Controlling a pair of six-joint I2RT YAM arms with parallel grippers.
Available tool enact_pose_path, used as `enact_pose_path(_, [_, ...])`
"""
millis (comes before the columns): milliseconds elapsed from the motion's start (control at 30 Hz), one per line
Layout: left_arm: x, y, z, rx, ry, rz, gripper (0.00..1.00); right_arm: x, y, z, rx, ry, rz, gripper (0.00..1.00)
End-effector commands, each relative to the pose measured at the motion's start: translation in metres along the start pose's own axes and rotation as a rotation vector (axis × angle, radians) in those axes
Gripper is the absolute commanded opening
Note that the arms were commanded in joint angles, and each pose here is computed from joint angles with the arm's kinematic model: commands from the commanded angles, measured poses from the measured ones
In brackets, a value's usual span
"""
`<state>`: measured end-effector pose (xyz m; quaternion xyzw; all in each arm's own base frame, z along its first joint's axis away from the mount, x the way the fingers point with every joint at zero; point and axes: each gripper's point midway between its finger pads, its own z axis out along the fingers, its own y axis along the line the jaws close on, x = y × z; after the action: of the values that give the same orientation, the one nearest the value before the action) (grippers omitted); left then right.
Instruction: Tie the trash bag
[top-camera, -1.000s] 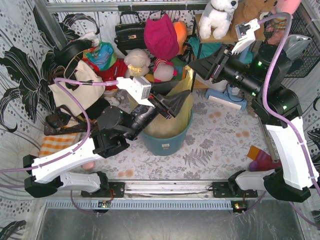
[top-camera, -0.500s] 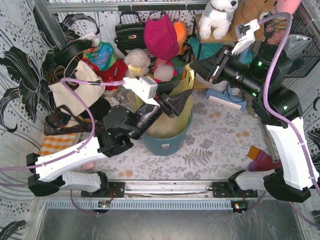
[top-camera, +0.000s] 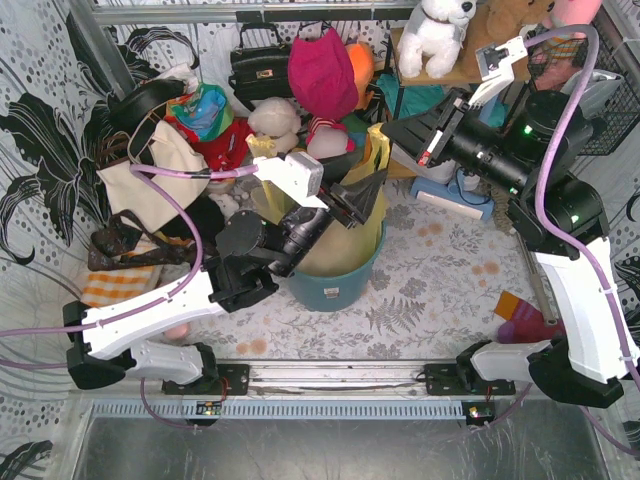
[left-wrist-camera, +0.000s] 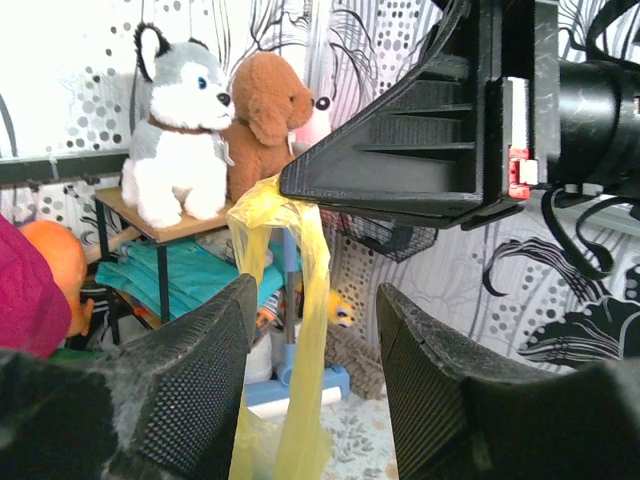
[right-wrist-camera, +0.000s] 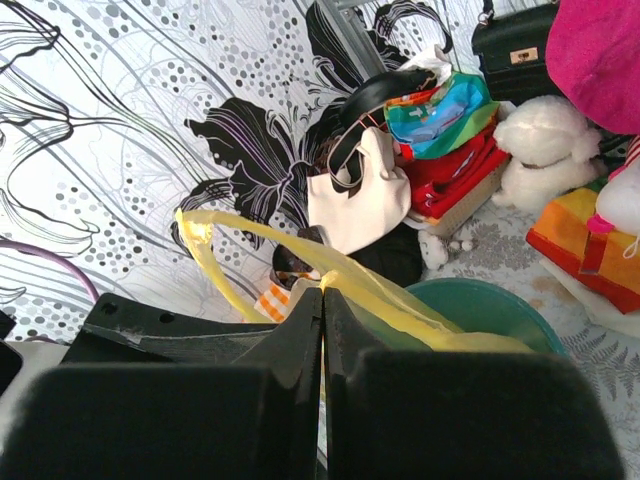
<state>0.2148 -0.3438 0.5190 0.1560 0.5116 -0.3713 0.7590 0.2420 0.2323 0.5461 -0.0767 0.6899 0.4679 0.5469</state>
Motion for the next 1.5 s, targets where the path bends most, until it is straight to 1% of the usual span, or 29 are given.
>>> enact_pose_path(0, [-0.018,0.008,0.007,-0.048,-0.100,0.046,0.60,-0.026,0.030,-0.014,-0.097,-0.088,-0.020,0.00])
enact_pose_path(200, [-0.022,0.011,0.009,-0.045,-0.161,0.096,0.65,-0.021,0.031,-0.013,-0.115,-0.078,-0.017,0.00])
enact_pose_path(300, [-0.020,0.016,0.012,-0.042,-0.175,0.124,0.70,-0.019,0.032,-0.014,-0.126,-0.076,-0.018,0.00])
enact_pose_path(433, [-0.016,0.027,0.014,-0.032,-0.189,0.151,0.72,-0.016,0.033,-0.016,-0.137,-0.067,-0.021,0.00])
enact_pose_path(633, [-0.017,0.033,0.013,0.102,-0.235,0.168,0.76,-0.010,0.036,-0.019,-0.161,-0.048,-0.027,0.00])
enact_pose_path(733, [-0.018,0.034,0.012,0.191,-0.247,0.144,0.74,-0.006,0.035,-0.020,-0.168,-0.038,-0.030,0.00])
enact_pose_path(867, [-0.021,0.019,0.007,0.354,-0.254,0.108,0.74,-0.004,0.033,-0.021,-0.159,-0.037,-0.030,0.00])
enact_pose_path(1000, [-0.017,-0.001,0.007,0.485,-0.210,0.118,0.75,-0.003,0.032,-0.021,-0.155,-0.036,-0.031,0.00])
enact_pose_path(1100, [-0.017,-0.006,0.012,0.514,-0.197,0.110,0.75,-0.003,0.031,-0.020,-0.155,-0.036,-0.034,0.00])
enact_pose_path(1233, [-0.019,-0.007,0.019,0.513,-0.198,0.084,0.75,-0.002,0.030,-0.019,-0.150,-0.034,-0.033,0.00])
enact_pose_path(1300, [-0.022,-0.004,0.023,0.490,-0.202,0.068,0.73,-0.002,0.030,-0.019,-0.151,-0.034,-0.032,0.00])
enact_pose_path(1433, [-0.022,0.005,0.032,0.426,-0.189,0.058,0.58,-0.003,0.030,-0.020,-0.153,-0.038,-0.034,0.00])
enact_pose_path(1467, [-0.022,0.007,0.033,0.414,-0.188,0.057,0.56,-0.002,0.030,-0.020,-0.153,-0.038,-0.034,0.00])
